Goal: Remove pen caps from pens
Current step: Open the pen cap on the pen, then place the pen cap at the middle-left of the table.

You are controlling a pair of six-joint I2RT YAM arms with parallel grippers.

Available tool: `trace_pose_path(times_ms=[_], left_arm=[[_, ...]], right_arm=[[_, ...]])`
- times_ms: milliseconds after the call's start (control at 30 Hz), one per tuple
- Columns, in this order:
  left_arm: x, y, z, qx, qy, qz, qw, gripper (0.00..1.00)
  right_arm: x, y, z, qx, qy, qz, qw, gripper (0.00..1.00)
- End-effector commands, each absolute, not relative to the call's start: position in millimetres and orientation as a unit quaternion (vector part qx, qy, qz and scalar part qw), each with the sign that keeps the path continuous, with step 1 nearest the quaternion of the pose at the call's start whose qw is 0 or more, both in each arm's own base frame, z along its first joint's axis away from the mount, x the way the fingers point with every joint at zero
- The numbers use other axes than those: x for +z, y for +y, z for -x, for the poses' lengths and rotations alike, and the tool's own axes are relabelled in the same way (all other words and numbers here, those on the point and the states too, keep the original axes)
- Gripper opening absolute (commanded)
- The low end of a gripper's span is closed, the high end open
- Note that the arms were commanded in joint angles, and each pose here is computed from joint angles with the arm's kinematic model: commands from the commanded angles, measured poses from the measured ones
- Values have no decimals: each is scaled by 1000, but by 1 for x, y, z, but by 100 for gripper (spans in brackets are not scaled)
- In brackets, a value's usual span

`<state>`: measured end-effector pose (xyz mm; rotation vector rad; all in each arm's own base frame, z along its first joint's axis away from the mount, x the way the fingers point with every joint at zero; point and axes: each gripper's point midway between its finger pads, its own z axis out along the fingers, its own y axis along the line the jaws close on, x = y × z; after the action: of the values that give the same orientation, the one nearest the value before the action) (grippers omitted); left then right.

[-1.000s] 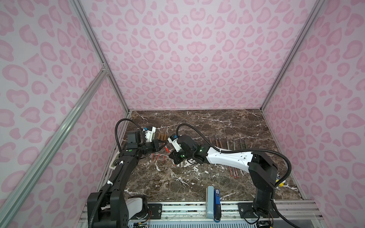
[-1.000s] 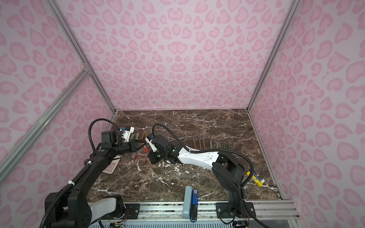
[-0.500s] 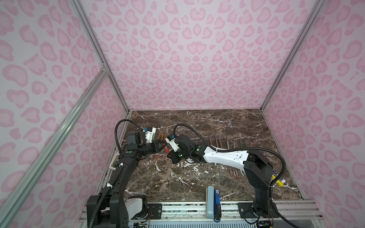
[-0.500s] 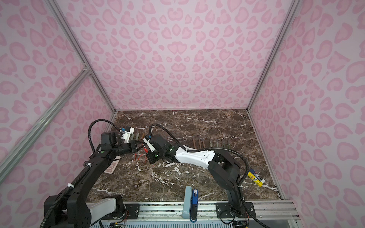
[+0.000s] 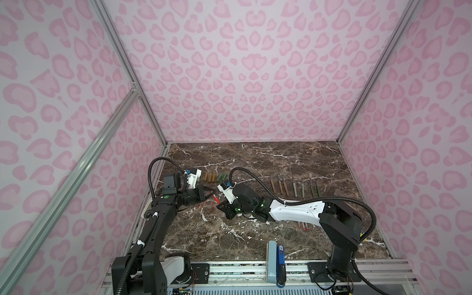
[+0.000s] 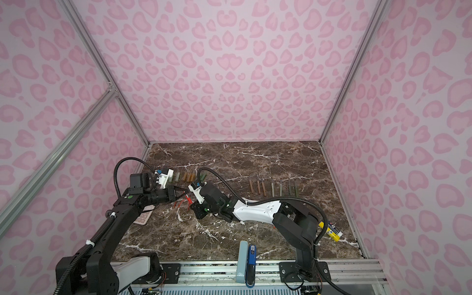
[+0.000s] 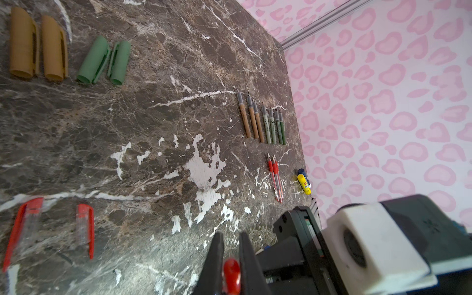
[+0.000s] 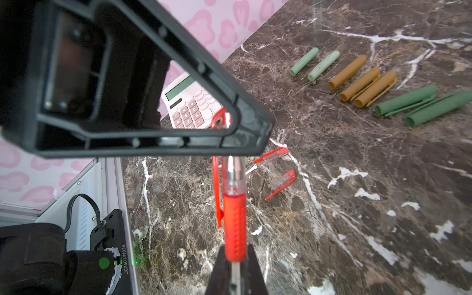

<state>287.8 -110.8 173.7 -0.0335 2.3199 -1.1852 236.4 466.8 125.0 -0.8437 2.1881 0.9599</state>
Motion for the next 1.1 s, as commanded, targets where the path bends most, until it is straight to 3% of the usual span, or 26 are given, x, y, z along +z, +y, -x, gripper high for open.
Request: trace_pose_path(times_ms=[0, 433, 1067], left_arm=[[199, -98, -318, -412, 843, -10, 346, 4], [183, -93, -323, -394, 856, -3, 335, 4], [71, -112, -308, -248, 955, -60, 153, 4]], right_arm=[[76, 417, -225, 264, 888, 305, 220, 0], [74, 380, -232, 255, 900, 270, 227, 0], [86, 217, -264, 145, 956, 85, 242, 0]])
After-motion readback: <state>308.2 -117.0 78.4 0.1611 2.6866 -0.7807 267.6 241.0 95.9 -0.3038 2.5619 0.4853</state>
